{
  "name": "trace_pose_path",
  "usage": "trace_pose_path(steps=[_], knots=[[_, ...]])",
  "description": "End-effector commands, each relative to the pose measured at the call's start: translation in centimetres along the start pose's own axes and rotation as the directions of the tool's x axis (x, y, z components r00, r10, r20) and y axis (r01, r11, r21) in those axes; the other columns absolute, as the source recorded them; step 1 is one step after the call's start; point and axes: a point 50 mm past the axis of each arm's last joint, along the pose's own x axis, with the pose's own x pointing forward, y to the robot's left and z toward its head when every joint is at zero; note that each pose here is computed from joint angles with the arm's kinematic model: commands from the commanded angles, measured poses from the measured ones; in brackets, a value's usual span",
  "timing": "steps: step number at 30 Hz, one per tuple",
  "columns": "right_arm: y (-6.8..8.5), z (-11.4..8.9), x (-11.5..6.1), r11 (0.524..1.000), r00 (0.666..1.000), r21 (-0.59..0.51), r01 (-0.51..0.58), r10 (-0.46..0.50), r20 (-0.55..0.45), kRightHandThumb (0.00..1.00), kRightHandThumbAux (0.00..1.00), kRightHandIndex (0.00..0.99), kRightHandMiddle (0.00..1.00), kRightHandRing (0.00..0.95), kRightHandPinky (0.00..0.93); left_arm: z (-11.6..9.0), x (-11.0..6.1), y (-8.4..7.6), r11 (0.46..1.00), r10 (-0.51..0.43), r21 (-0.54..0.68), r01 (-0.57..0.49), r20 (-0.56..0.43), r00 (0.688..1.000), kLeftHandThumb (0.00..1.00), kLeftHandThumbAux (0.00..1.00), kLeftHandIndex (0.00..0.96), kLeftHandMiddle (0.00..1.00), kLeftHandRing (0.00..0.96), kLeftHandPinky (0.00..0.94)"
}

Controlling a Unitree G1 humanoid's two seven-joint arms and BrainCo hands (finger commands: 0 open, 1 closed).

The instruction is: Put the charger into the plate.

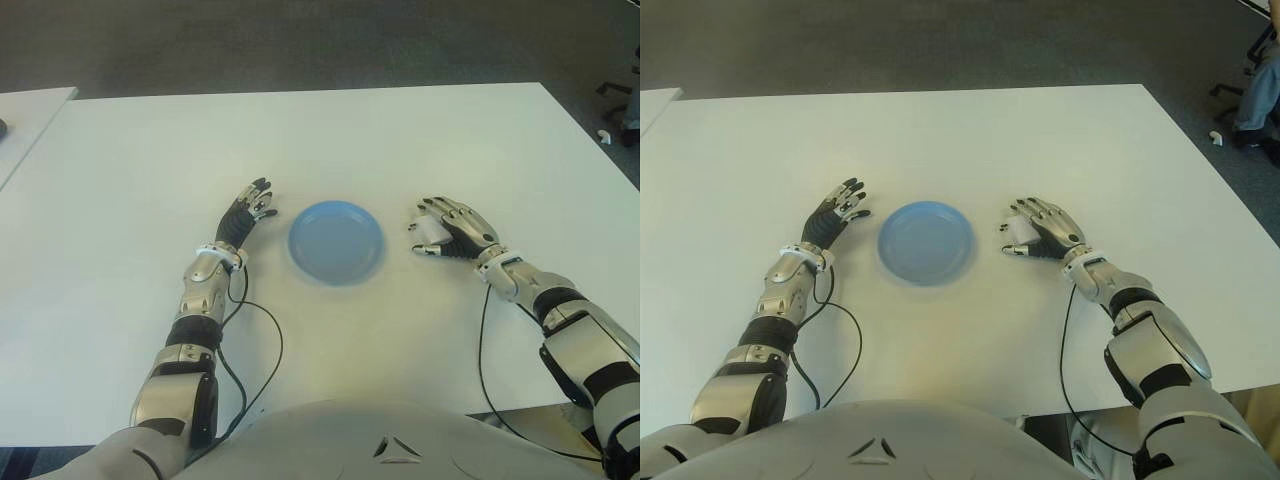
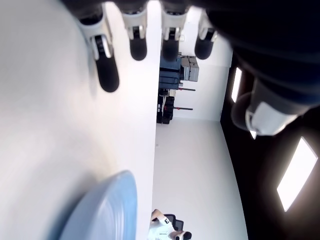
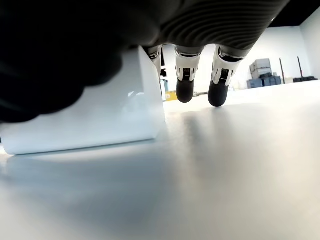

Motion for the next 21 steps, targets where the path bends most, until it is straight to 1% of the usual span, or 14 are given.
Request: trace_pose_path(steps=[1, 7, 12, 21], knots=[[1.0, -0.6, -1.1, 0.995, 0.997, -0.063, -0.076, 0.075, -0.009, 0.351, 0.217, 0.0, 0.0, 0.0, 0.0, -1.4, -0.8, 0.3, 1.0, 0.005, -0.023, -0.006, -0.071, 0.997, 0.0, 0.535, 0.041, 0.075, 0.041, 0.0], [1.1, -0.8, -1.5, 0.991, 0.997, -0.115, -0.076, 0.076, -0.001, 0.35, 0.22, 0.0, 0.0, 0.0, 0.0, -1.4, -0.9, 0.4, 1.0, 0.004, -0.019, -0.005, -0.068, 0.998, 0.0, 0.532, 0.04, 0.075, 0.041, 0.0], [1.3, -0.9, -1.8, 0.989, 0.997, -0.134, -0.07, 0.071, 0.003, 0.338, 0.227, 0.0, 0.0, 0.0, 0.0, -1.3, -0.9, 0.4, 1.0, 0.003, -0.013, -0.003, -0.066, 0.998, 0.0, 0.529, 0.041, 0.074, 0.041, 0.0], [2.3, -0.8, -2.6, 0.984, 0.997, -0.157, -0.08, 0.082, 0.007, 0.291, 0.245, 0.0, 0.0, 0.0, 0.0, -1.2, -0.9, 0.5, 1.0, 0.005, -0.009, -0.005, -0.063, 0.998, 0.0, 0.528, 0.041, 0.076, 0.046, 0.005]])
